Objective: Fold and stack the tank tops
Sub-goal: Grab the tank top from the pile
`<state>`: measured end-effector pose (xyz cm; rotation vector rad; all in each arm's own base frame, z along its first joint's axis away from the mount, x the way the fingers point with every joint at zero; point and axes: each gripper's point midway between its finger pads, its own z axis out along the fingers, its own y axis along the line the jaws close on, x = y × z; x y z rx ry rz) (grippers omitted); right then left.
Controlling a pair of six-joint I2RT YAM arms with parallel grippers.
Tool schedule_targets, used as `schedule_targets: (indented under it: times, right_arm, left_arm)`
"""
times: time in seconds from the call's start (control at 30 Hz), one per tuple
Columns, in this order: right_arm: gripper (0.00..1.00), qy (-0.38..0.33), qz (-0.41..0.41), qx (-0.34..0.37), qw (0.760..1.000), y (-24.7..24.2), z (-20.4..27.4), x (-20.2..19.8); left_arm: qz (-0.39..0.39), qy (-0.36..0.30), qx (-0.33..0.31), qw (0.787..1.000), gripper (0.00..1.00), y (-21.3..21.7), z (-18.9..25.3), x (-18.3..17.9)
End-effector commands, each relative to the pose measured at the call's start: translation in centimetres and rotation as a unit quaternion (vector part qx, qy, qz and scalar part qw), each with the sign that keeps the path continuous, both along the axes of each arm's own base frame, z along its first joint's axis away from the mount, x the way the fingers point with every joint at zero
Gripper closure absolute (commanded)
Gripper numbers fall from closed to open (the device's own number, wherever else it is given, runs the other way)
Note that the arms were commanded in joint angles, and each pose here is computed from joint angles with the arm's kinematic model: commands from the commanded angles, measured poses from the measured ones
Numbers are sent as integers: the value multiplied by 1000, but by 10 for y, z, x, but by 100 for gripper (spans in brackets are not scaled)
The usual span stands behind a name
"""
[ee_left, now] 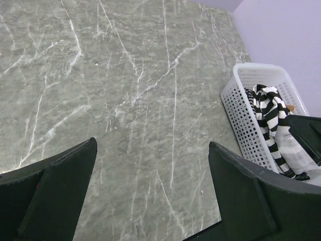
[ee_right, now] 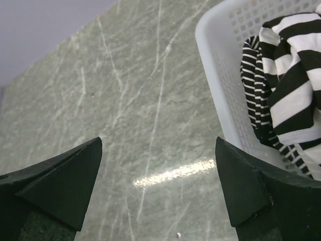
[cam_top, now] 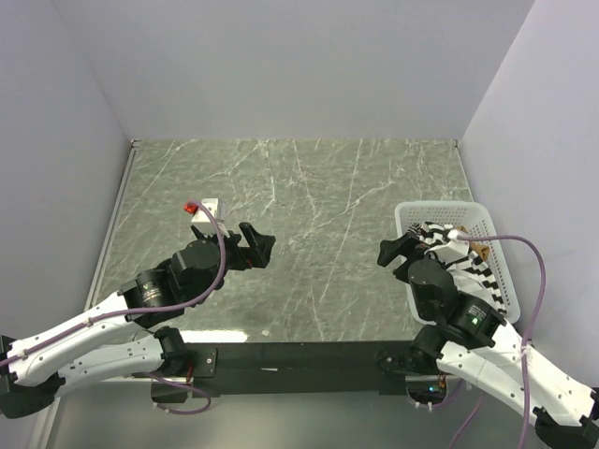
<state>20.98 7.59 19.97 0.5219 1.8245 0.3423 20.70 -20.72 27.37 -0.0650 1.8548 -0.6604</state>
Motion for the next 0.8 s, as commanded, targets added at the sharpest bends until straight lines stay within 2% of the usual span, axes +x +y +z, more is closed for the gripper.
schedule_targets:
  times: [0.0,0.13,0.23,0.33,0.37,0.57,0.67,0.77]
  right_arm:
    - [0,6,-25,-6,1000,-6,10,1]
    - [0,17,-11,-59,998,-2,12,9]
    - [0,38,-52,-100,993,-16,17,27]
    - [0,88,-76,-90,989,-42,11,59]
    - [1,106,-116,-82,984,-67,7,71]
    - [1,171,-187,-75,964,-111,-23,93]
    - [2,204,-213,-84,952,-123,-41,88]
    - [2,202,-262,-93,939,-142,-48,77]
  left_arm:
    - [-8,-13,-19,1000,1,-3,12,-1]
    - [-8,-14,-16,1000,1,-4,14,0]
    - [-13,-15,-15,1000,1,-6,16,-1]
    - [-14,-10,-7,1000,1,-7,13,0]
    - [-12,-10,-6,1000,1,-7,14,0]
    - [-4,-16,-17,1000,1,-1,16,0]
    - [-3,-17,-20,1000,1,2,17,-2]
    - [-2,-19,-22,1000,1,5,19,-3]
